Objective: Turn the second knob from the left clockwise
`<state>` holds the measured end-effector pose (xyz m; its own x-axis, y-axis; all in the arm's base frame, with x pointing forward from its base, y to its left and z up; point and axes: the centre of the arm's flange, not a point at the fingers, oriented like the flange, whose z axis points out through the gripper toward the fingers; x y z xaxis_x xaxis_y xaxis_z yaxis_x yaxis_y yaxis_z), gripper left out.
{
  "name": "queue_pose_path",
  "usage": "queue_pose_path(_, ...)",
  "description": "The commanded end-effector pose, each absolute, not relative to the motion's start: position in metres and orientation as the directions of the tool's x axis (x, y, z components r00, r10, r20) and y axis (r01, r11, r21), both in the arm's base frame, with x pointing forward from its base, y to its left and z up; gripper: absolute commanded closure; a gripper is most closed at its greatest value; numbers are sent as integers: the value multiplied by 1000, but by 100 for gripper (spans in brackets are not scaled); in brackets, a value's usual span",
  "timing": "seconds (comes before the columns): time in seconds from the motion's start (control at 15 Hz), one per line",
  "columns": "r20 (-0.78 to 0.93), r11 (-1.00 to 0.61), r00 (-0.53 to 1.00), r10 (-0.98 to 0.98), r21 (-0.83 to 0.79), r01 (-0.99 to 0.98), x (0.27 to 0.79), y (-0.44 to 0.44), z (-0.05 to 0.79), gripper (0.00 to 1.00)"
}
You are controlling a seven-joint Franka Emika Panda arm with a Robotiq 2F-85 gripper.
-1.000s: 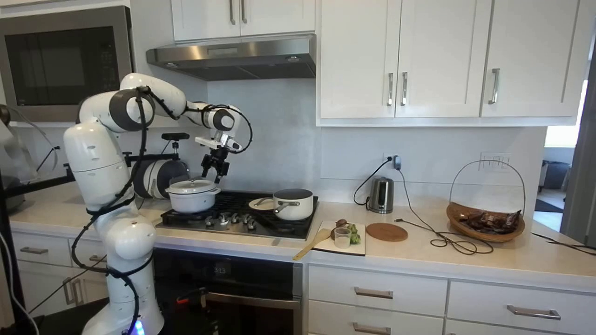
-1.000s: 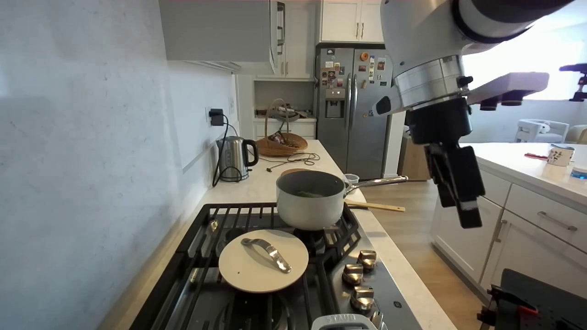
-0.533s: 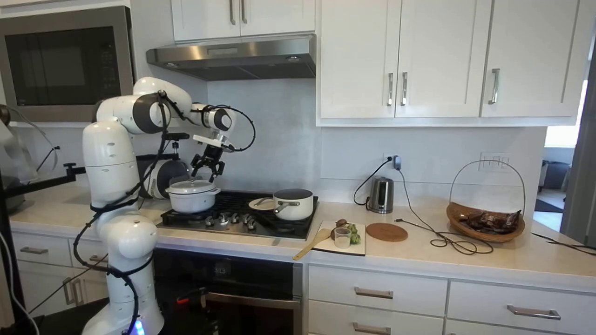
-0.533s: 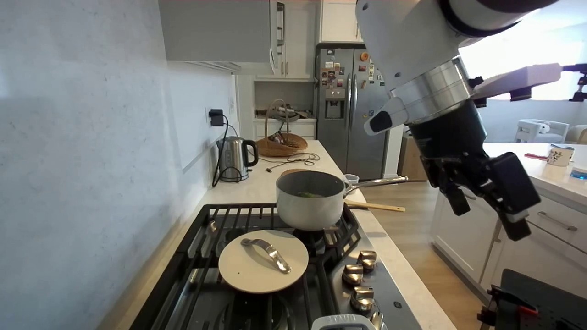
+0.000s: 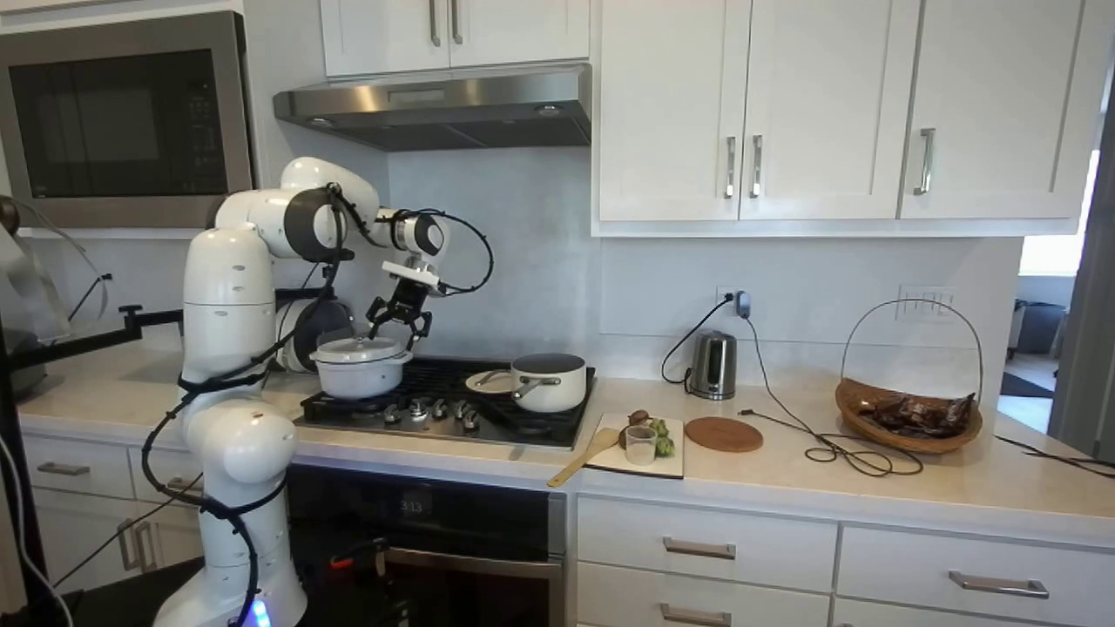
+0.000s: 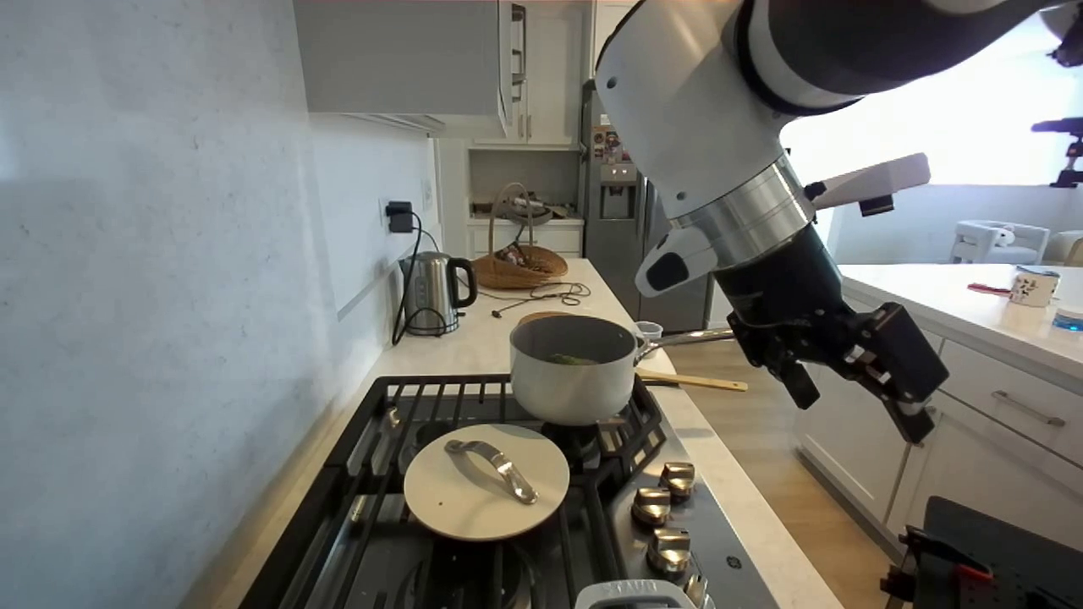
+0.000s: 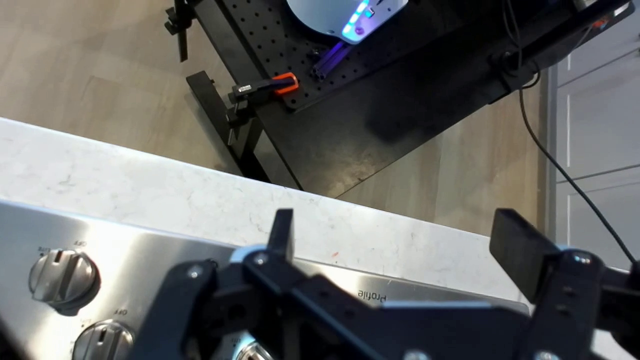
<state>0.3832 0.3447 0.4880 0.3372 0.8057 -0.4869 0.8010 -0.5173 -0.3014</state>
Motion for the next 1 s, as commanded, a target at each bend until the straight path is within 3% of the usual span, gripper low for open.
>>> queue_pose_path(0.0, -487, -467, 278, 828, -323, 823, 384, 348, 490, 0)
queue_pose_path(0.53, -283, -169, 49, 958, -418, 893, 404, 347, 467, 0)
queue_pose_path(0.93, -163, -148, 103, 981, -299, 943, 410, 354, 434, 0)
